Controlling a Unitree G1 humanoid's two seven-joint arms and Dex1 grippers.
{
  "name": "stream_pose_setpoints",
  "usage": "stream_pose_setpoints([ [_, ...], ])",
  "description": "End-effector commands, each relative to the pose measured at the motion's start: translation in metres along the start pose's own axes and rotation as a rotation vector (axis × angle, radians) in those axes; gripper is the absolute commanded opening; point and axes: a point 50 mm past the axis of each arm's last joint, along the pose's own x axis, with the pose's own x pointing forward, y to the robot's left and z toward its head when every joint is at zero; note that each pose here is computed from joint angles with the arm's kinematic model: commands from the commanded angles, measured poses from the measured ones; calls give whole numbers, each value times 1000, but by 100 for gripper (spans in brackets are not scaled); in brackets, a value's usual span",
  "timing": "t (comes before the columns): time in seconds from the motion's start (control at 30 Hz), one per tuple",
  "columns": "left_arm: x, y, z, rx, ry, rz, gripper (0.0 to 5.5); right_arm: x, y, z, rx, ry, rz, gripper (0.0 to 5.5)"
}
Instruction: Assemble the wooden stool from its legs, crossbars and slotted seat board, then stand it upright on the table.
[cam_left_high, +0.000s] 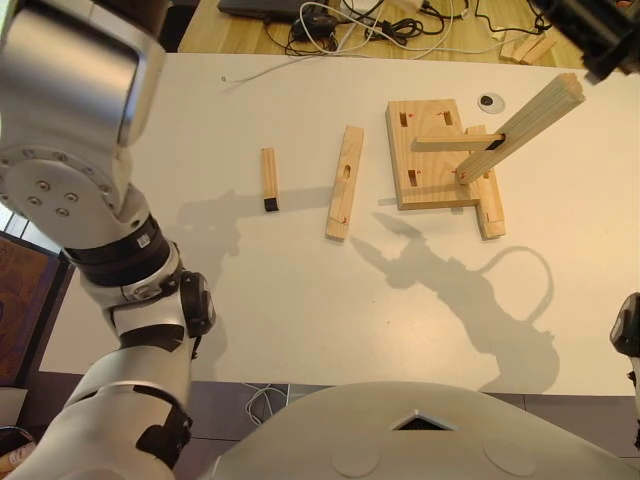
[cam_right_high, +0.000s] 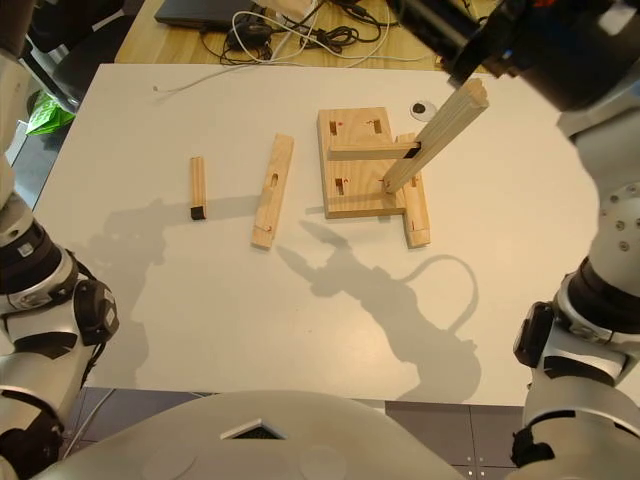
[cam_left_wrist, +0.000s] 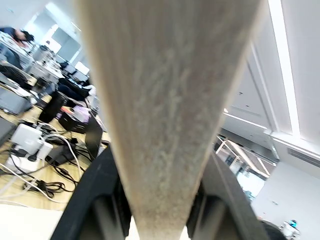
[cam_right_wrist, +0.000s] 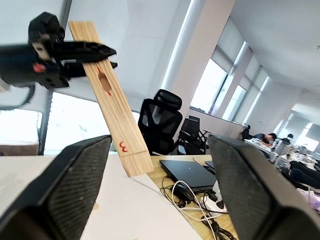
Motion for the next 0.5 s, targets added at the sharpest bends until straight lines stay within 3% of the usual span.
stream_pose_setpoints([
  [0.03, 0, 5, 1, 177, -1, 63, 103, -16, -40, 22, 13, -94, -177, 354],
  [0.17, 0, 18, -25, 530, 84, 190, 103, -46, -106, 0, -12, 5, -681, 354],
  [0.27, -5, 25, -42, 748, 135, 224, 103, -73, -130, -31, -48, 144, -951, 354],
  [0.37, -8, 22, -58, 775, 162, 198, 103, -95, -126, -86, -118, 416, -1026, 354],
  [0.5, -11, 19, -74, 729, 184, 196, 103, -105, -85, -154, -67, 677, -902, 354],
])
